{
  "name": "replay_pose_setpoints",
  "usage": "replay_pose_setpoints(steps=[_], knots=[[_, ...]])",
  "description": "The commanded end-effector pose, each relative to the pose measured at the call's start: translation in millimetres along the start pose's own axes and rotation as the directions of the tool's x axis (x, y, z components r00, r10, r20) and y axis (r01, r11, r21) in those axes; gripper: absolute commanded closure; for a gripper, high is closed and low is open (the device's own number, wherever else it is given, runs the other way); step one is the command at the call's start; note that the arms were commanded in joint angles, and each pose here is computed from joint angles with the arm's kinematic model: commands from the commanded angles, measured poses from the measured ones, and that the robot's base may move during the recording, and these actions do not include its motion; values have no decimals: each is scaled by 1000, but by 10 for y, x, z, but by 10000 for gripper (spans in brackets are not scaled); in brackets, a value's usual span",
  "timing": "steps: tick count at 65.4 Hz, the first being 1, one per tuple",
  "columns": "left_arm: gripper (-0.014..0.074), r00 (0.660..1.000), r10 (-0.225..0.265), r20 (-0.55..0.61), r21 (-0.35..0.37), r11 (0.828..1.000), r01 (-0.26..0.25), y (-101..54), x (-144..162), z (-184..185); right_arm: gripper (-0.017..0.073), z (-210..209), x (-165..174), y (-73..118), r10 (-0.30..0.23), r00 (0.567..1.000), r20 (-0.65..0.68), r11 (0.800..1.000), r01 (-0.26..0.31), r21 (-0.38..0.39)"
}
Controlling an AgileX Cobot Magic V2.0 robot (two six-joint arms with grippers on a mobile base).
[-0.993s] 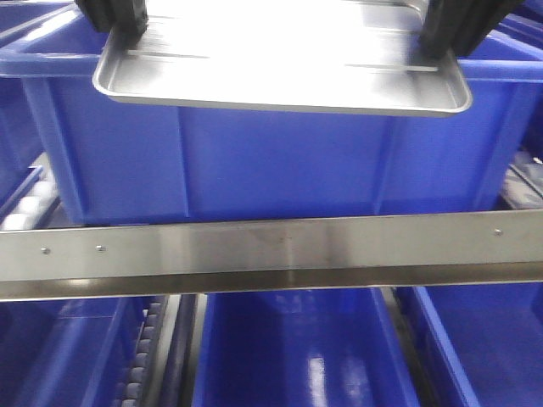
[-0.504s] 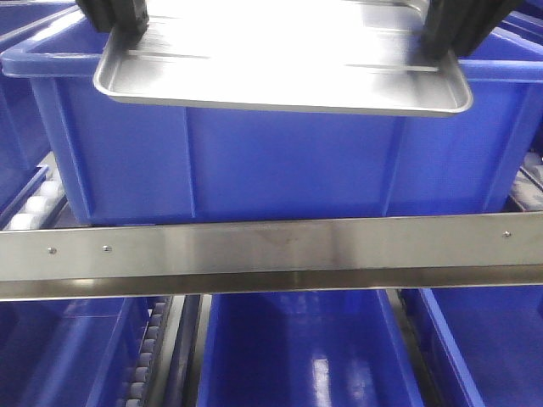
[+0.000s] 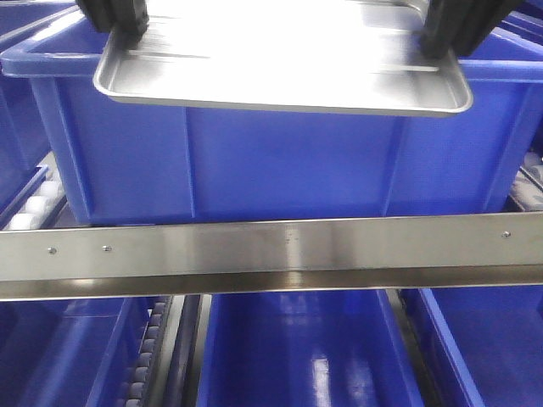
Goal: Grab silver tray and place in blue box
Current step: 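Position the held tray above the open blue bin, then lower the tray into the blue bin and open both grippers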
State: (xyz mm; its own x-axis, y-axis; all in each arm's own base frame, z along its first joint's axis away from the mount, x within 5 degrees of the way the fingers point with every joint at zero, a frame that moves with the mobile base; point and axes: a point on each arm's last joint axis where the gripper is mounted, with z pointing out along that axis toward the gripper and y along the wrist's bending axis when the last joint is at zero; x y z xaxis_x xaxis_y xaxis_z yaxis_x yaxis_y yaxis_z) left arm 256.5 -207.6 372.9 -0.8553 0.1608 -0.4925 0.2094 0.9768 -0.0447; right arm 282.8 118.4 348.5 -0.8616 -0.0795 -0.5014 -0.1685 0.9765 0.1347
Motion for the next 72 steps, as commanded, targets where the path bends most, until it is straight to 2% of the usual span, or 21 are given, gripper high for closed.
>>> replay_pose_setpoints(steps=[1, 56, 64, 72], knots=[[699, 998, 37, 58, 1, 999, -38, 51, -21, -216, 502, -251, -120, -3, -31, 989, 143, 999, 32, -5], [699, 995, 34, 96, 17, 999, -36, 40, -68, -262, 502, -300, -123, -7, -35, 991, 132, 999, 35, 4], [699, 988, 20, 156, 43, 999, -27, 31, -159, -409, 502, -494, -223, 17, -57, 982, 181, 998, 58, 0], [699, 957, 4, 291, 82, 996, -29, 25, -321, -623, 502, -768, -356, 52, -72, 963, 260, 997, 78, -11]])
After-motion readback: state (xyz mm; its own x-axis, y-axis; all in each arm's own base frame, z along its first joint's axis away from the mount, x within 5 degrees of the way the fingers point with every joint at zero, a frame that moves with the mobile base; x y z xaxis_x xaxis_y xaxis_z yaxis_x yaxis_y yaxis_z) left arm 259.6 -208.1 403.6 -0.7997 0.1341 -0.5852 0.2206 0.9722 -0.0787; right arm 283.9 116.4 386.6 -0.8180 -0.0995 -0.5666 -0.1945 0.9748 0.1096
